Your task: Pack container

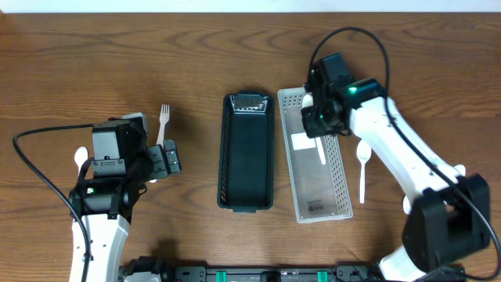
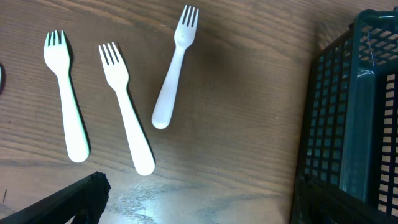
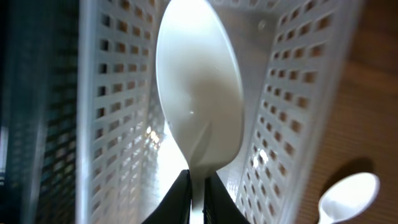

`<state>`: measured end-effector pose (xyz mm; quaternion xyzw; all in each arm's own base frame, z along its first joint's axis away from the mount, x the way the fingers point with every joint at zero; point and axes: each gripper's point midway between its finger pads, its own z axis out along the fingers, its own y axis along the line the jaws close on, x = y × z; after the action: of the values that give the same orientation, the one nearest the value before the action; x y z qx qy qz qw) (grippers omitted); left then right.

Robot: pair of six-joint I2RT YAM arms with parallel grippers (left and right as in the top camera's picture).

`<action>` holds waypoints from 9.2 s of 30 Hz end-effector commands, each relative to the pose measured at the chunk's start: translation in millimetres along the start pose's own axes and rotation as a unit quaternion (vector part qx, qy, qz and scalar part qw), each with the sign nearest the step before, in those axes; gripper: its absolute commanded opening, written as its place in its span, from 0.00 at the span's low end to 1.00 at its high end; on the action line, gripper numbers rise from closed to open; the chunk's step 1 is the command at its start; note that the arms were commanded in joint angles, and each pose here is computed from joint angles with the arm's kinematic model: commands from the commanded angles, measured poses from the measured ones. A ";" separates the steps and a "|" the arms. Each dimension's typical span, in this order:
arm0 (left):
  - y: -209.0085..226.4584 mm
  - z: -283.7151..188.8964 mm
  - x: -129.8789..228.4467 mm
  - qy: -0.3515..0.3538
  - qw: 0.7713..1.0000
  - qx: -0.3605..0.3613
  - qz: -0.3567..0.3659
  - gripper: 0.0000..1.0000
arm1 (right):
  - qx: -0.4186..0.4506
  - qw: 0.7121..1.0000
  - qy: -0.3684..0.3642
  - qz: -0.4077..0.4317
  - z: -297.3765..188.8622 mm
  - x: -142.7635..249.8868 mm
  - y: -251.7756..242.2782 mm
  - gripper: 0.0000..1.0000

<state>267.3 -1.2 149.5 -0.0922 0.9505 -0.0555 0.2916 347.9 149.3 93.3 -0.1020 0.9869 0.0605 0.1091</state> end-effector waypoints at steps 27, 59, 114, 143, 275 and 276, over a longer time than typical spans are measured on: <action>-2.0 -4.8 -8.6 -0.011 1.000 0.005 -0.004 0.98 | 0.081 0.976 0.053 0.193 -84.1 72.5 -98.3 0.20; -1.9 -4.8 -8.4 -0.010 1.000 0.005 -0.004 0.98 | 0.097 0.971 0.031 0.215 -14.4 88.2 -92.5 0.31; -1.8 -4.8 -7.1 -0.008 1.000 0.005 -0.004 0.98 | 0.100 0.938 0.125 0.308 86.2 154.7 -120.5 0.34; -1.8 -4.8 -7.4 -0.008 1.000 0.005 -0.004 0.98 | 0.056 0.973 -0.099 0.201 -54.9 -9.6 -103.6 0.01; -1.8 -4.8 -7.6 -0.009 1.000 0.005 -0.004 0.98 | -0.024 0.993 -0.040 0.107 14.9 -0.7 28.6 0.01; -1.8 -4.8 -7.5 -0.008 1.000 0.005 -0.004 0.98 | -0.021 0.993 -0.031 0.109 22.1 1.9 29.2 0.01</action>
<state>267.3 -1.2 149.6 -0.0922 0.9505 -0.0555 0.2916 349.6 174.8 94.4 -0.0028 0.9822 0.1051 0.1555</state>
